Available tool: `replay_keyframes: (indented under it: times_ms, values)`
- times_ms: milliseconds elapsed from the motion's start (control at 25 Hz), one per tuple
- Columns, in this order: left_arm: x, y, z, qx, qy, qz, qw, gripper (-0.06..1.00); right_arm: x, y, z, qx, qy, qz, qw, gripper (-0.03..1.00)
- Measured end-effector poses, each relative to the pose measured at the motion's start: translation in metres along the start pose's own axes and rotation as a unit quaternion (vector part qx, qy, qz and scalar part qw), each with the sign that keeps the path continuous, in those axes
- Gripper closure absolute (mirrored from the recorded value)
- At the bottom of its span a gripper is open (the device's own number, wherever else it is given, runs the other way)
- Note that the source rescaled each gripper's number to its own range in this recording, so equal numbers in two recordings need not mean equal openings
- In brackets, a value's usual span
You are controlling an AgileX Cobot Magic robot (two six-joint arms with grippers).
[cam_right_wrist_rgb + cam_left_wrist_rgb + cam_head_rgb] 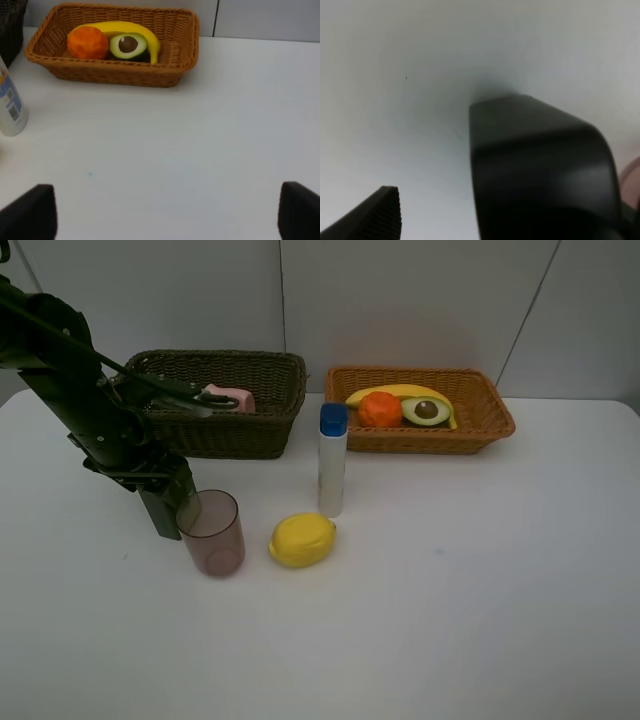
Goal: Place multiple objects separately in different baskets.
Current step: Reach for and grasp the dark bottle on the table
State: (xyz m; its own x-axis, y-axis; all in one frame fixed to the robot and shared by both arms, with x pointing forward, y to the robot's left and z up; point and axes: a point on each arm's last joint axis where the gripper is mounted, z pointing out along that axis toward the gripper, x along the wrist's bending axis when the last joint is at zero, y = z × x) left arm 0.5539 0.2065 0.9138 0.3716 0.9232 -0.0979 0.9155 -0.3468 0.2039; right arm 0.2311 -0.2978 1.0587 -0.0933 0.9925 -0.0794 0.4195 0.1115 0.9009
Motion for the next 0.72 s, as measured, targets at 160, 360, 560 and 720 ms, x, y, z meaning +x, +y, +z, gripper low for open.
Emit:
replay_keyframes:
  times_ms: [160, 360, 560, 720]
  values:
    - [0.0, 0.0, 0.0, 0.0, 0.0, 0.0, 1.0, 0.0, 0.0, 0.0, 0.0, 0.0, 0.0, 0.0, 1.0, 0.07]
    - [0.0, 0.0, 0.0, 0.0, 0.0, 0.0, 1.0, 0.03, 0.0, 0.0, 0.0, 0.0, 0.0, 0.0, 1.0, 0.07]
    - [-0.0002, 0.0, 0.0, 0.0, -0.001, -0.002, 1.0, 0.19, 0.0, 0.0, 0.0, 0.0, 0.0, 0.0, 1.0, 0.07]
    - [-0.0003, -0.0002, 0.0, 0.001, -0.002, -0.002, 1.0, 0.19, 0.0, 0.0, 0.0, 0.0, 0.0, 0.0, 1.0, 0.07]
